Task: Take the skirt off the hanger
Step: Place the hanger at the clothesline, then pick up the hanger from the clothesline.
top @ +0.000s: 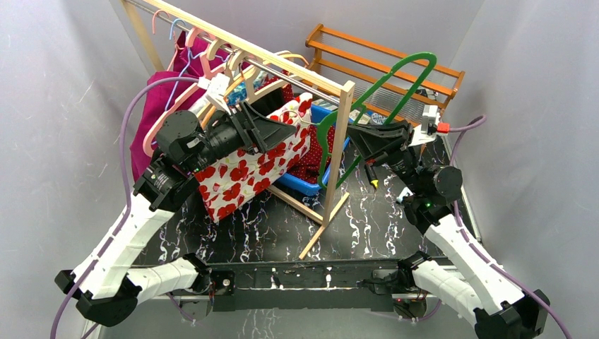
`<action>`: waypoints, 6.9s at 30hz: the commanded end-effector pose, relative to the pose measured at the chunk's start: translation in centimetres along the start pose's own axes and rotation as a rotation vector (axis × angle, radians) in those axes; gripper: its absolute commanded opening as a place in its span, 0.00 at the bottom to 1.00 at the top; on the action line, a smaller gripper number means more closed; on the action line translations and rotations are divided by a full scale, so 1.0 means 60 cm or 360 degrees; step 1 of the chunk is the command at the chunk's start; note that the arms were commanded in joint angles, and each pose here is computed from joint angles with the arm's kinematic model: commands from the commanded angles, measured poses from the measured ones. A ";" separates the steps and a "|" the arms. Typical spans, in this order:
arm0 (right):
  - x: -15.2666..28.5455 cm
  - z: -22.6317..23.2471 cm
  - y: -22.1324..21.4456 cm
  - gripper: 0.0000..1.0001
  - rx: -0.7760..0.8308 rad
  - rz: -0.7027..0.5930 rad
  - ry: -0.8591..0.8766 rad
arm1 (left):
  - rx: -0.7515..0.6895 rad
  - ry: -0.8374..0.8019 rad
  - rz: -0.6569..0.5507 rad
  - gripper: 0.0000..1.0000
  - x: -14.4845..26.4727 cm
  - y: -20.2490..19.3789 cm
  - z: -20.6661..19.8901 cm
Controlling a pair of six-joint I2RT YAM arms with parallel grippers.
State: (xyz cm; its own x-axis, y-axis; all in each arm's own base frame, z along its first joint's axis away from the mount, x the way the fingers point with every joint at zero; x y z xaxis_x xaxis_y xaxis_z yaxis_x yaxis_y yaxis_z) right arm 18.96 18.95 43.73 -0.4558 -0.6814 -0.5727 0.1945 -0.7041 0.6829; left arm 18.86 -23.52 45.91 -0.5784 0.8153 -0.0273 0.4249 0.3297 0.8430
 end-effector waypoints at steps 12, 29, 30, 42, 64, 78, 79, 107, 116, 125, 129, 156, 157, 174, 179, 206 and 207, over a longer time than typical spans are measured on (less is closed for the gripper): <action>-0.019 0.021 0.015 0.00 -0.0566 -0.0006 -0.0089 | -0.0189 -0.0295 -0.0165 0.26 0.013 0.019 -0.040; -0.026 -0.011 0.036 0.00 -0.1137 -0.0332 -0.0191 | -0.0278 -0.0300 -0.0229 0.98 0.029 0.030 -0.047; -0.024 -0.016 0.039 0.00 -0.1173 -0.0380 -0.0202 | -0.0292 -0.0306 -0.0234 0.98 0.031 0.032 -0.049; -0.028 0.007 0.075 0.00 -0.1317 -0.0525 -0.0037 | -0.0467 -0.0408 -0.0281 0.98 0.066 0.053 -0.081; -0.026 0.051 0.078 0.00 -0.1548 -0.0358 0.0050 | -0.0474 -0.0399 -0.0300 0.98 0.067 0.056 -0.081; -0.004 0.047 0.039 0.00 -0.1536 -0.0192 -0.0096 | -0.0425 -0.0298 -0.0260 0.99 0.060 0.046 -0.062; -0.003 0.047 0.036 0.00 -0.1522 -0.0170 -0.0101 | -0.0425 -0.0297 -0.0261 0.98 0.059 0.046 -0.061; 0.045 -0.010 -0.041 0.42 -0.0781 0.0182 -0.0495 | -0.0685 0.0228 -0.0109 0.98 0.129 0.074 -0.021; 0.099 -0.022 -0.021 0.87 -0.0282 0.0375 -0.0870 | -0.0672 0.0583 0.0022 0.98 0.177 0.075 0.013; 0.181 -0.024 -0.019 0.95 -0.0033 0.0506 -0.1115 | -0.0687 0.0761 0.0164 0.82 0.186 0.069 0.036; 0.213 -0.030 -0.025 0.96 -0.0007 0.0496 -0.1207 | -0.0701 0.0759 0.0222 0.74 0.169 0.063 0.044; 0.183 -0.102 -0.070 0.98 -0.0061 0.0453 -0.1221 | -0.0723 0.0648 0.0260 0.26 0.056 0.039 0.080; 0.185 -0.104 -0.074 0.98 -0.0070 0.0458 -0.1220 | -0.0716 0.0646 0.0268 0.25 0.057 0.035 0.081; 0.183 -0.103 -0.081 0.98 -0.0087 0.0540 -0.1226 | -0.0803 0.0522 0.0156 0.00 0.055 0.071 0.049; 0.184 -0.102 -0.077 0.98 -0.0083 0.0531 -0.1242 | -0.0858 0.0508 0.0101 0.00 0.042 0.090 0.044; 0.169 -0.103 -0.097 0.99 -0.0175 0.0623 -0.1179 | -0.0369 0.0200 0.0089 0.00 0.025 0.132 -0.055; 0.169 -0.102 -0.098 0.98 -0.0178 0.0626 -0.1173 | -0.0365 0.0192 0.0090 0.00 0.027 0.134 -0.059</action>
State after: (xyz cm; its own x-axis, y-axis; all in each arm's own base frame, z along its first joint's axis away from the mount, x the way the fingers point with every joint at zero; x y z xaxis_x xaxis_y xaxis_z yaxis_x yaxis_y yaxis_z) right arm 18.82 14.76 28.57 -0.7751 -0.5765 0.2585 0.5680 -0.4567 0.6846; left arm 20.51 -21.86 48.58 -0.6372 0.7153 0.2870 0.4136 0.0032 0.9104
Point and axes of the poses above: each gripper's point midway between its finger pads, its own x axis back along the fingers, its own z axis along the line the jaws close on, y = z × x, the point moved 4 cm from there along x, back along the fingers, and after that the axes turned 13 degrees about -x, right-handed, at the moved point
